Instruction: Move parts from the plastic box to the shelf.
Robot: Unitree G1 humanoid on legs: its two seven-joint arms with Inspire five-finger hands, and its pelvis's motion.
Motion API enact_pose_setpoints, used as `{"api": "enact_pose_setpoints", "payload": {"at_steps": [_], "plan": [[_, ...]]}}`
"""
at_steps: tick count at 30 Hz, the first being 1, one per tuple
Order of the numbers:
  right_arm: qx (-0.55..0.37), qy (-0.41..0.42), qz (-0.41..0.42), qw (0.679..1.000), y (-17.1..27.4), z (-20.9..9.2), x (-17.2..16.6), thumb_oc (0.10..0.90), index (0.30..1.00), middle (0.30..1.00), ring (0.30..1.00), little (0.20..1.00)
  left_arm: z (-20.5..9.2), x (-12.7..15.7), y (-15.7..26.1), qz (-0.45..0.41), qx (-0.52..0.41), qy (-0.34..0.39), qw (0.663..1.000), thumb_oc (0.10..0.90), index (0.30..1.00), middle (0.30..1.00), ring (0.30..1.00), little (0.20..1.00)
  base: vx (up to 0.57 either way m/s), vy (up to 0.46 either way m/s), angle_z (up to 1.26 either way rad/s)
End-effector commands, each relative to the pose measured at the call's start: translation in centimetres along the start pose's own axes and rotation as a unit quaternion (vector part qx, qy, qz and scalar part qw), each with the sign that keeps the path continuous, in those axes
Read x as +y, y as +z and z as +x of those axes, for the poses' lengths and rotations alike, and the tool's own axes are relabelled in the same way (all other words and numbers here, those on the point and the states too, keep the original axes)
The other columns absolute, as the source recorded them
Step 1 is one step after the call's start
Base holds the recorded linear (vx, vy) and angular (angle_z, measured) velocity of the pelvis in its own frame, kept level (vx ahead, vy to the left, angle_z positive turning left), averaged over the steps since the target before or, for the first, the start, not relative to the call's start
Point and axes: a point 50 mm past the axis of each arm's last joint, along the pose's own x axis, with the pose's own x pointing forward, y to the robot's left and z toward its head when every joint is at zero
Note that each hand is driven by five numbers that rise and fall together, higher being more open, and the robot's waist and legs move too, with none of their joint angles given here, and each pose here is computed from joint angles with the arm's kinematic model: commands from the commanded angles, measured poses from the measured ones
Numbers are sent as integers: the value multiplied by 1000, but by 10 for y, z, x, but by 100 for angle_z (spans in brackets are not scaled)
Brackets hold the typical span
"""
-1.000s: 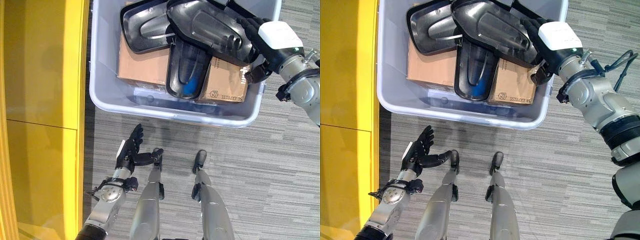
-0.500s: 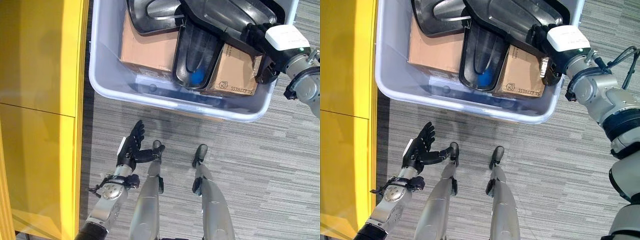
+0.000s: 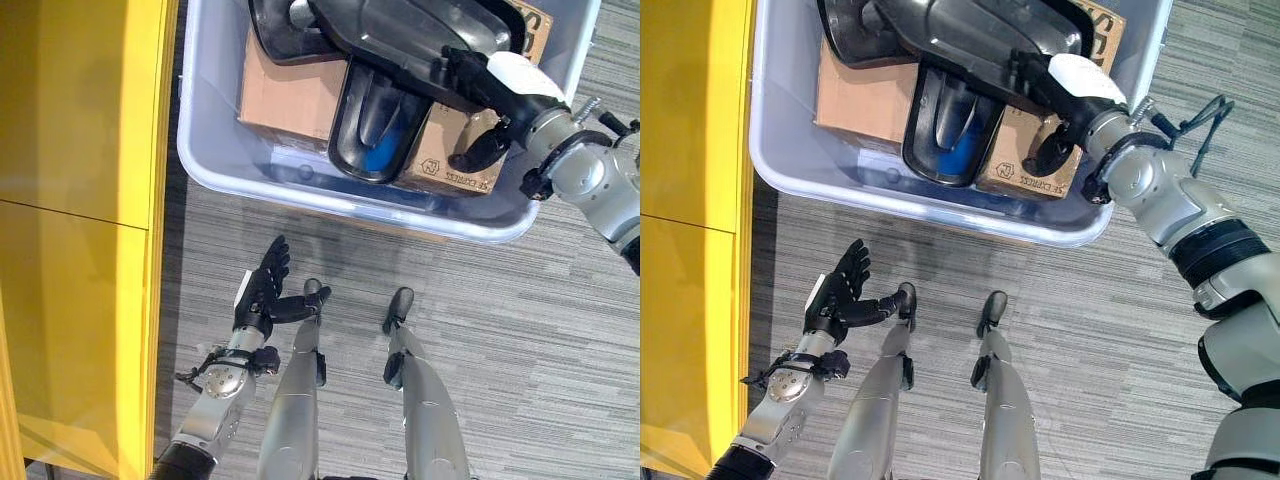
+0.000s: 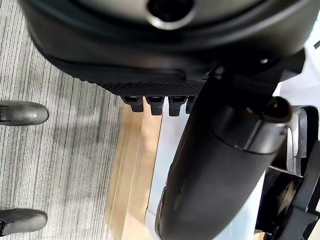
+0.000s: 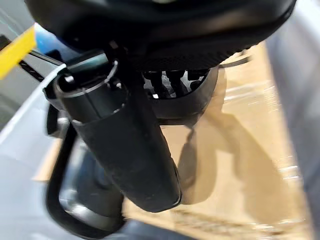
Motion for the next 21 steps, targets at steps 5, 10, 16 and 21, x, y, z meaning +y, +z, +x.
{"api": "enact_pose_setpoints", "payload": {"at_steps": [5,10,16,21], "plan": [[-117,-50,109,986,50,14,-24,900,1000,1000,1000,1000,-2,1,31,-9,-76,-17,997,900,1000,1000,1000,1000,0,0,0],[-145,-46,166,974,67,20,-14,900,1000,1000,1000,1000,0,1,32,-13,-79,-12,997,900,1000,1000,1000,1000,0,0,0],[-158,-54,148,975,77,23,-19,900,1000,1000,1000,1000,0,2,33,-15,-81,-8,997,900,1000,1000,1000,1000,0,0,0],[-178,-75,132,972,83,18,-37,900,1000,1000,1000,1000,-1,5,33,-11,-80,-1,997,900,1000,1000,1000,1000,0,0,0]]}}
